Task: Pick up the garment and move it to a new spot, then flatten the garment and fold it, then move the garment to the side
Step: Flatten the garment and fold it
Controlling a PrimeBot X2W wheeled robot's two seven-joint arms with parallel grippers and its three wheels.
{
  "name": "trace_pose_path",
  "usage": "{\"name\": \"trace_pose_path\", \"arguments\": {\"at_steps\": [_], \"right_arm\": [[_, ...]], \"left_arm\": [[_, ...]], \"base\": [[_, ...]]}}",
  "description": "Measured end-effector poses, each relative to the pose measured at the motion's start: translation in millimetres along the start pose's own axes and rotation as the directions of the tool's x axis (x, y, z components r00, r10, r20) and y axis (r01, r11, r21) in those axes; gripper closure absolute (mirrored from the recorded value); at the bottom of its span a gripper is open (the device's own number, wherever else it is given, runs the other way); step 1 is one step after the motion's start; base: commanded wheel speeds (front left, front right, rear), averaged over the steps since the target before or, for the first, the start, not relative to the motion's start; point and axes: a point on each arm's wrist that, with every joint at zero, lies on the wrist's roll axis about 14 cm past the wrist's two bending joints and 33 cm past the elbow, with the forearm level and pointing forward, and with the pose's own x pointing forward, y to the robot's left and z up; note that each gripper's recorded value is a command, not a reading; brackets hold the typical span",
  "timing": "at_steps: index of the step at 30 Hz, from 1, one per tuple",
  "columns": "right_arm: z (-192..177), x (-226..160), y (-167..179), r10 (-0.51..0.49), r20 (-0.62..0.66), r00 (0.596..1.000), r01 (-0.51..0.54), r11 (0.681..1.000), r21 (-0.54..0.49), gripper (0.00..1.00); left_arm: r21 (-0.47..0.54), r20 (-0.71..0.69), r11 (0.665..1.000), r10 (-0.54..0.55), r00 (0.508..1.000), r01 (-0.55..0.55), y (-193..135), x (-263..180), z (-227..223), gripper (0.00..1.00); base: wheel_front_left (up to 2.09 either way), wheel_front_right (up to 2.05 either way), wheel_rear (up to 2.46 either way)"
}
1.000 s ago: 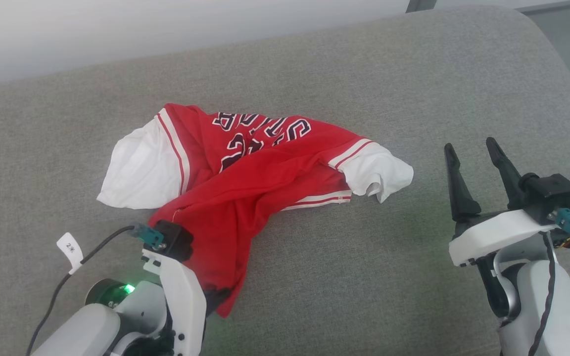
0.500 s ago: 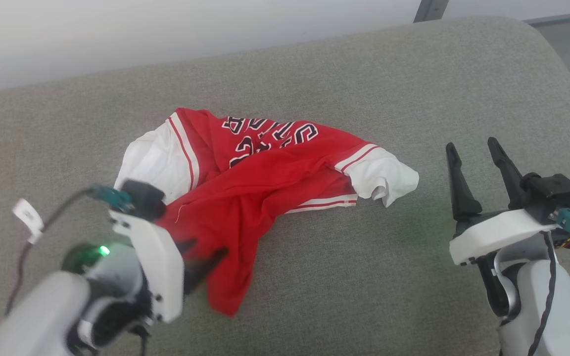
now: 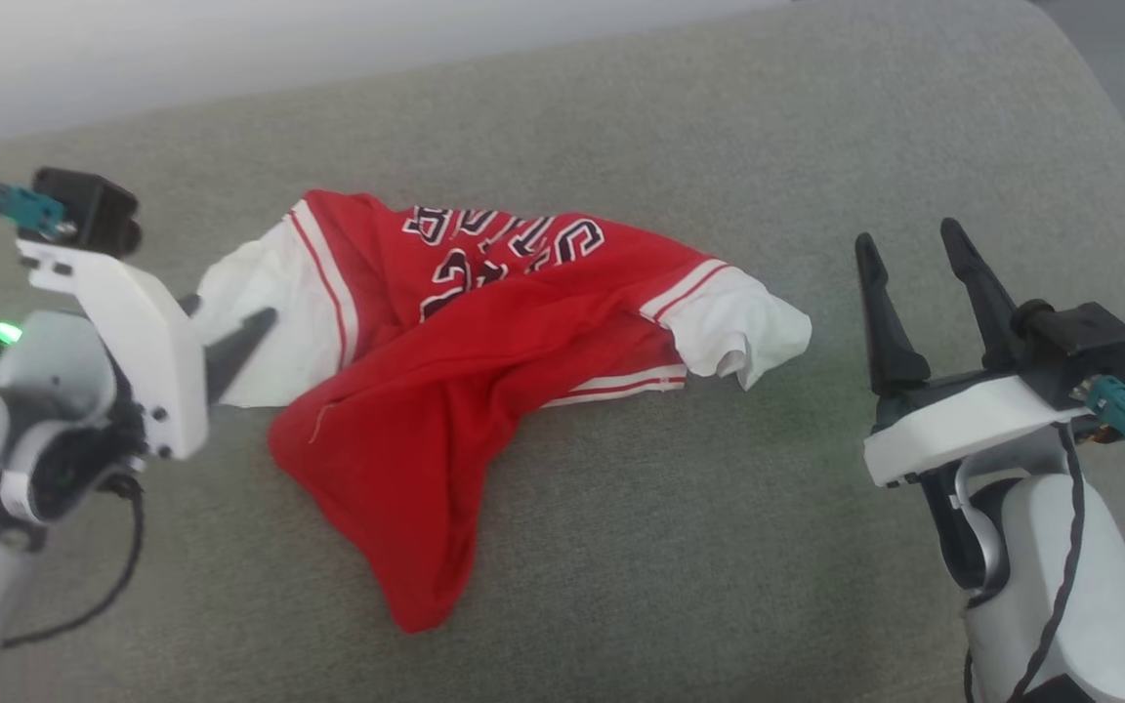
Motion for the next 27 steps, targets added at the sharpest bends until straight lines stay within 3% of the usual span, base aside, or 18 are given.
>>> {"name": "trace_pose_path", "arguments": {"at_steps": [11,20,21,22,23,27], "right_arm": [[-20.7,8.3,-6.6,-0.015,-0.04,0.999,0.015,1.0,-0.007,0.0],[-32.0,13.9,-6.4,-0.013,-0.065,0.998,0.012,1.0,-0.013,0.0],[-32.2,14.9,-6.0,-0.012,-0.065,0.998,0.011,1.0,-0.013,0.0],[-32.8,15.3,-5.4,-0.01,-0.066,0.998,0.009,1.0,-0.013,0.0],[-33.7,15.5,-5.1,-0.009,-0.068,0.998,0.008,1.0,-0.012,0.0],[-33.8,17.1,-4.0,-0.007,-0.067,0.998,0.006,1.0,-0.011,0.0]], "left_arm": [[-0.056,-0.2,0.99,0.116,0.973,-0.13,56.1,51.7,-41.1,0.0],[-0.129,-0.312,0.971,0.151,0.938,-0.199,78.0,69.4,-66.1,0.0],[-0.139,-0.325,0.969,0.148,0.934,-0.202,78.4,70.4,-68.1,0.5],[-0.148,-0.335,0.969,0.139,0.932,-0.197,77.9,71.1,-69.0,0.5],[-0.163,-0.338,0.968,0.126,0.933,-0.19,77.2,71.6,-69.9,1.0],[-0.192,-0.358,0.965,0.104,0.928,-0.182,78.7,68.8,-74.5,1.0]], "base": [[0.0,0.0,0.0],[0.0,0.0,0.0],[0.0,0.0,0.0],[0.0,0.0,0.0],[0.0,0.0,0.0],[0.0,0.0,0.0]]}}
